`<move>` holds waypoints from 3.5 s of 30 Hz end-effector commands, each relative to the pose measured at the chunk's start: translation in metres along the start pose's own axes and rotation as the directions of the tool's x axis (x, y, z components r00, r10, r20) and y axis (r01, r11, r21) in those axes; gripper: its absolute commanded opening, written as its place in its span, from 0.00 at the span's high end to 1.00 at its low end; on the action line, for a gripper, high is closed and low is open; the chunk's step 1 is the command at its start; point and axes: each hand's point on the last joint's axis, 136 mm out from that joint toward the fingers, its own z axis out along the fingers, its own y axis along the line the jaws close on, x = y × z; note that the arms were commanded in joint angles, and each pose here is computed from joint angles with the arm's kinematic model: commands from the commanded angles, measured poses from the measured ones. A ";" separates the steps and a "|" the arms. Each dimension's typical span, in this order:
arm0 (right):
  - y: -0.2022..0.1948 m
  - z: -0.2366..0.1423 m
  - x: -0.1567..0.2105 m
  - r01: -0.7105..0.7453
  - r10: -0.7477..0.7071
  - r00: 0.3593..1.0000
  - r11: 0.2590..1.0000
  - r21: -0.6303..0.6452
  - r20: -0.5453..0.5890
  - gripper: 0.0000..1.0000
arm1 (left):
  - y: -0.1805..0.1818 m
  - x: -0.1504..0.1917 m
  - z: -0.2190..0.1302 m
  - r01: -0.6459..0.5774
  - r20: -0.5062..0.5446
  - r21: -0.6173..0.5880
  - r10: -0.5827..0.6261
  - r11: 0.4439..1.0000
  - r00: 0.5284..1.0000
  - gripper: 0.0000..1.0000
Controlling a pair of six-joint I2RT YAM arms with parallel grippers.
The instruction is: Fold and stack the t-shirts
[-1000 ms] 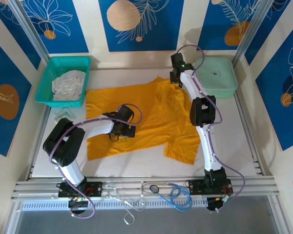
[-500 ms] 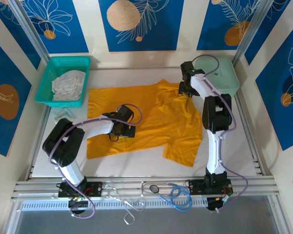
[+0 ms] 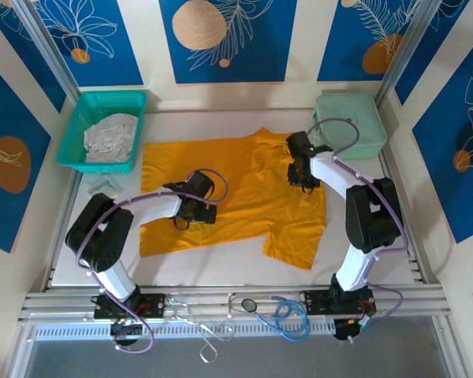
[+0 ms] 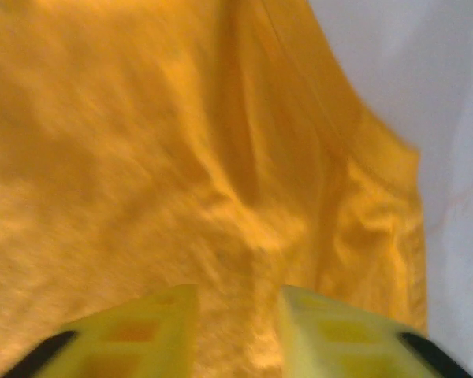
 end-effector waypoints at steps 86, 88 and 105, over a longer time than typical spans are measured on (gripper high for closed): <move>0.098 0.023 -0.039 -0.073 0.030 0.978 0.976 -0.203 -0.208 1.00 | -0.017 -0.006 0.000 -0.025 -0.048 0.052 0.027 0.998 0.998 0.00; 0.106 0.024 -0.021 -0.091 0.041 0.971 0.975 -0.204 -0.237 0.94 | -0.017 -0.005 0.001 -0.026 -0.052 0.051 0.029 0.998 0.998 0.01; 0.104 -0.048 -0.077 -0.013 -0.010 0.997 0.960 -0.281 -0.080 0.55 | -0.022 -0.005 0.010 -0.029 -0.068 0.065 0.034 0.997 0.997 0.00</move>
